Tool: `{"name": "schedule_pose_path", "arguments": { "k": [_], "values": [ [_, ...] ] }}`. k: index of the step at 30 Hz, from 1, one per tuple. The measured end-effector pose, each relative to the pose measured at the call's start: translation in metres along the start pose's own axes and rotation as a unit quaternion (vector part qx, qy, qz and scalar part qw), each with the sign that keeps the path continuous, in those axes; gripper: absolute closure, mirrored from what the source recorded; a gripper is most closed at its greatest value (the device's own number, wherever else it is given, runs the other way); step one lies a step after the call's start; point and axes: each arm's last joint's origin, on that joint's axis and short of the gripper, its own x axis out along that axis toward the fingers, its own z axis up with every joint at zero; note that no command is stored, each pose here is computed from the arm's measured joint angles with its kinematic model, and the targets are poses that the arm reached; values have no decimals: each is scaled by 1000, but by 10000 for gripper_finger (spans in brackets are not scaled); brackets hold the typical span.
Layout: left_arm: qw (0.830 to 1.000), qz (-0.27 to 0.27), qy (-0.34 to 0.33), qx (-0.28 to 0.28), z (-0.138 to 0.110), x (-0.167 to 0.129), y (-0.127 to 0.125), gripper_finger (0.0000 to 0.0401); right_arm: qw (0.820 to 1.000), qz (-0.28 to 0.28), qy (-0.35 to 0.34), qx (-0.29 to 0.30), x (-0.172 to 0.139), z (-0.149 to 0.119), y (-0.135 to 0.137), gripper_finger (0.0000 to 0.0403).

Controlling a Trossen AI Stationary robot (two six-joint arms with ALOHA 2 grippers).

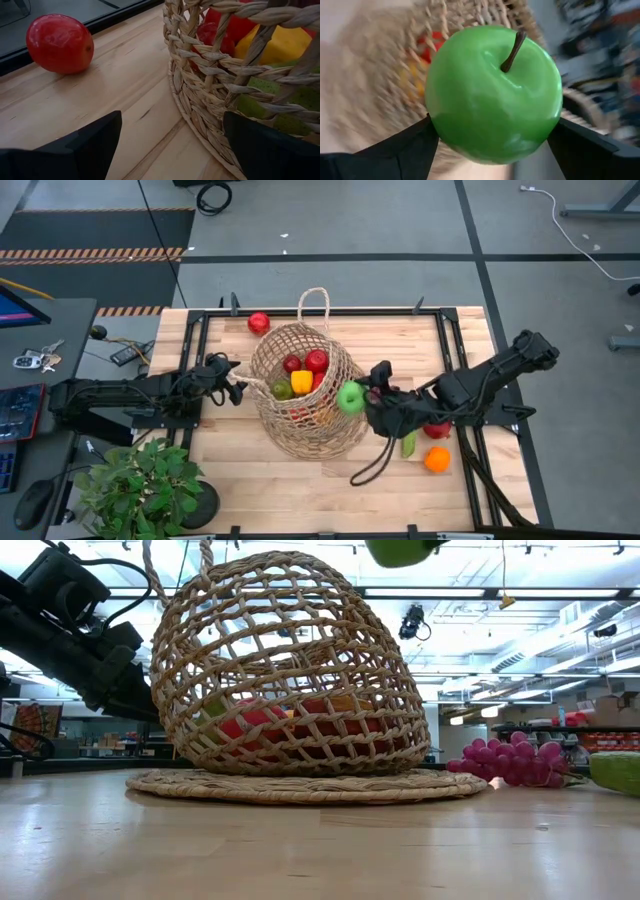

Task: Build produce basket
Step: Put the green apple into the basket

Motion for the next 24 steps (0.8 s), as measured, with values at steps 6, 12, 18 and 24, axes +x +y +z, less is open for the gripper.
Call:
{"name": "schedule_pose_path", "arguments": {
  "k": [6,12,18,24],
  "values": [
    [1000,0,1,0,0,0,0,44,988,-67,26,-136,-1,3,3,53],
    [1000,0,0,0,0,0,0,44,980,-80,32,-182,-1,4,2,53],
    [1000,0,0,0,0,0,0,44,985,-85,21,-149,-1,7,2,53],
    [1000,0,0,0,0,0,0,44,994,-98,0,47,5,9,-6,53]
  ]
}}
